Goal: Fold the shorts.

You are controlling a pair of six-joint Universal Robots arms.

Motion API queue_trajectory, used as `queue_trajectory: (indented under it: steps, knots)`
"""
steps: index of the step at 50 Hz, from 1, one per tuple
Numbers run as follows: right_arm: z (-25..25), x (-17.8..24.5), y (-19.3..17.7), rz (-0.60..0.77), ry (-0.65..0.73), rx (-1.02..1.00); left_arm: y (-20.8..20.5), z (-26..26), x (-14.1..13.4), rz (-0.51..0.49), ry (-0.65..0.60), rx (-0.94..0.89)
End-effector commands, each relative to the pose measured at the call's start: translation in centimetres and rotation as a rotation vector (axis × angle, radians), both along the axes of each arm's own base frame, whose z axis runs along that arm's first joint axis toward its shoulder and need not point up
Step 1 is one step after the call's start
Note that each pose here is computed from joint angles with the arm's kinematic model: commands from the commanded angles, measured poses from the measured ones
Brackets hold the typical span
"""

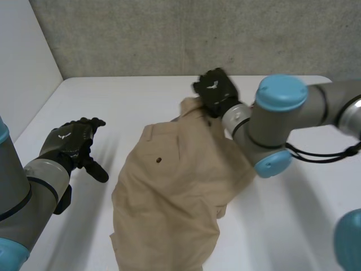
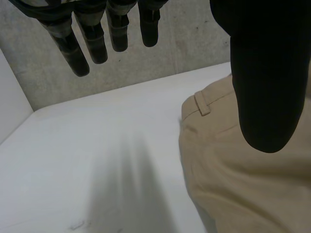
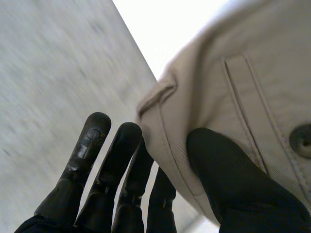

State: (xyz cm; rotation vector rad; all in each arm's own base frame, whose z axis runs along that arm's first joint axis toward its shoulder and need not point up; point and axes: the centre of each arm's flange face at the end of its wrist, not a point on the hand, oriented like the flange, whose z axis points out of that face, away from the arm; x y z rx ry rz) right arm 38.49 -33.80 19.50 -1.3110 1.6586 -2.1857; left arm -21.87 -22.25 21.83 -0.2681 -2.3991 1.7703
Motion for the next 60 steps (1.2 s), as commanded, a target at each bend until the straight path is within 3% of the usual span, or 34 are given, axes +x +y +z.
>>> queue_trajectory:
  steps: [1, 3, 11, 19, 25, 30, 35, 39, 49, 60]
  knots:
    - [1.3, -8.2, 0.6, -0.328, 0.378, 0.099, 0.1, 0.1, -0.1, -0.007, -0.001, -0.007]
    - [0.8, -10.3, 2.2, -0.364, 0.48, 0.179, 0.1, 0.1, -0.2, -0.01, -0.002, -0.007]
    - [0.6, -15.8, 8.0, -0.384, 0.643, 0.432, 0.4, 0.2, -0.6, -0.031, -0.007, -0.012]
    - [1.2, -18.5, 12.3, -0.259, 0.668, 0.588, 1.0, 0.0, -1.1, -0.059, -0.01, -0.005]
    - [1.7, -19.7, 12.1, -0.212, 0.65, 0.631, 1.3, -0.2, -1.6, -0.078, -0.018, 0.004]
    - [5.0, -20.8, 8.1, -0.333, 0.486, 0.507, 1.1, -0.8, -1.7, -0.082, -0.032, 0.019]
    - [7.6, -19.8, 6.3, -0.369, 0.322, 0.445, 1.0, -1.9, -1.9, -0.089, -0.06, 0.059]
    - [8.1, -18.1, 5.7, -0.321, 0.259, 0.443, 1.3, -3.0, -2.1, -0.1, -0.08, 0.103]
    - [7.2, -11.8, 5.6, -0.13, 0.264, 0.407, 1.5, -5.1, -2.1, -0.104, -0.117, 0.192]
    - [3.4, -8.3, 4.9, -0.056, 0.315, 0.453, 1.5, -6.5, -2.6, -0.12, -0.138, 0.236]
